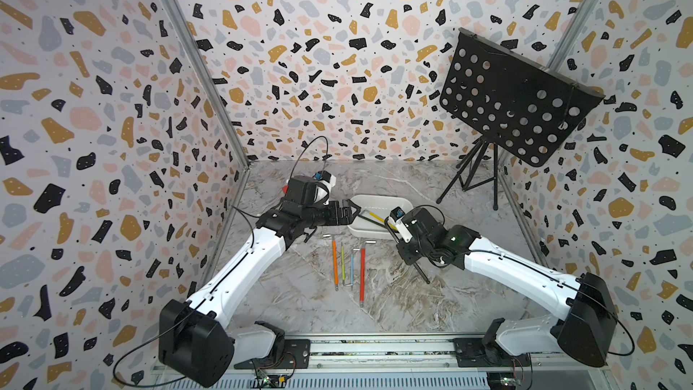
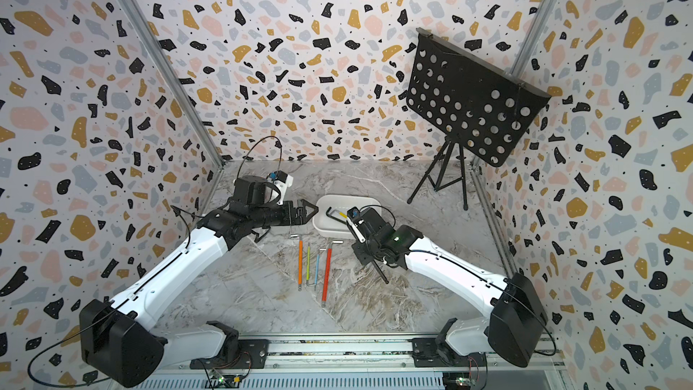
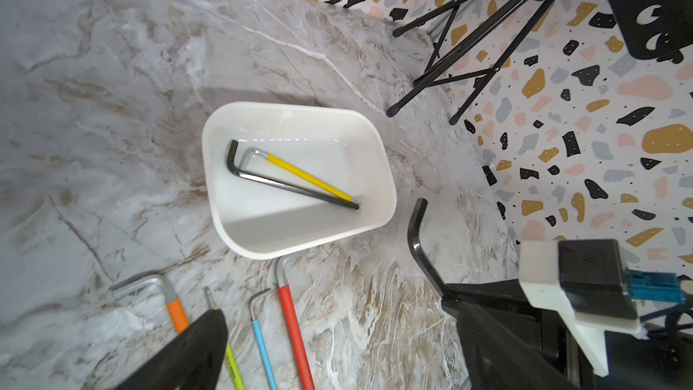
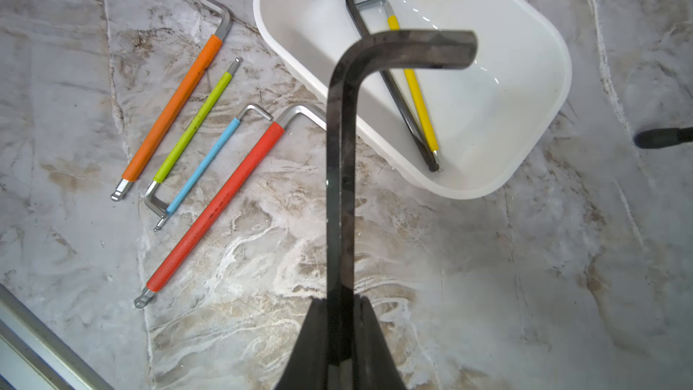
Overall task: Put the hex key on the desktop into the storage box
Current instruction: Place the Allen key in the storage box.
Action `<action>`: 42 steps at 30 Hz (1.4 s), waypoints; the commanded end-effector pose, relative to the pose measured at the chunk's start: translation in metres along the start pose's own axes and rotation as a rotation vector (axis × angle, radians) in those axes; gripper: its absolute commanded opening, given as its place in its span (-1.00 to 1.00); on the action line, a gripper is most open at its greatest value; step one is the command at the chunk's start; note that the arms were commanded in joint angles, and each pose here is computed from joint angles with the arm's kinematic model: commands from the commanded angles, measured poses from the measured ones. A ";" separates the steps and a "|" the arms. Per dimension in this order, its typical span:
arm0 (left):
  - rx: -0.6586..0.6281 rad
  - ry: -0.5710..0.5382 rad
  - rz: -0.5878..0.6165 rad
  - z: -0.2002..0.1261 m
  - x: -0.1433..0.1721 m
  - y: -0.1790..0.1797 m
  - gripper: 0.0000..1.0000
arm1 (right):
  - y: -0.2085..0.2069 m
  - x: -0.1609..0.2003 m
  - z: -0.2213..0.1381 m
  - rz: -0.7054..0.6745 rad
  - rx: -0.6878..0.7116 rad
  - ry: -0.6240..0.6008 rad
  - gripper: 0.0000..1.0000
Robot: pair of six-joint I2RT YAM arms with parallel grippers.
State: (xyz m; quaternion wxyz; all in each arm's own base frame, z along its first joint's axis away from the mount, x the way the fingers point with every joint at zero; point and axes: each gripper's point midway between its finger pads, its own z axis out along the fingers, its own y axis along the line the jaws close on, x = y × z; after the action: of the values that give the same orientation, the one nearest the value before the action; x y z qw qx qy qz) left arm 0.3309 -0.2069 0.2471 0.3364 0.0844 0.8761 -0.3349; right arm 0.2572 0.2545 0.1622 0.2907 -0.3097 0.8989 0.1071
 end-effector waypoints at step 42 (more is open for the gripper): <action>-0.012 -0.046 -0.190 0.040 -0.045 0.073 0.99 | -0.032 -0.162 0.097 -0.292 -0.111 -0.060 -1.00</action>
State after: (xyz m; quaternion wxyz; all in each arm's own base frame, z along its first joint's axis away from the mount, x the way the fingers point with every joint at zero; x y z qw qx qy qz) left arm 0.4095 -0.1738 0.2005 0.2992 -0.0160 0.8854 -0.3553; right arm 0.4193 0.3420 0.1541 0.2884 -0.4311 0.8465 0.1200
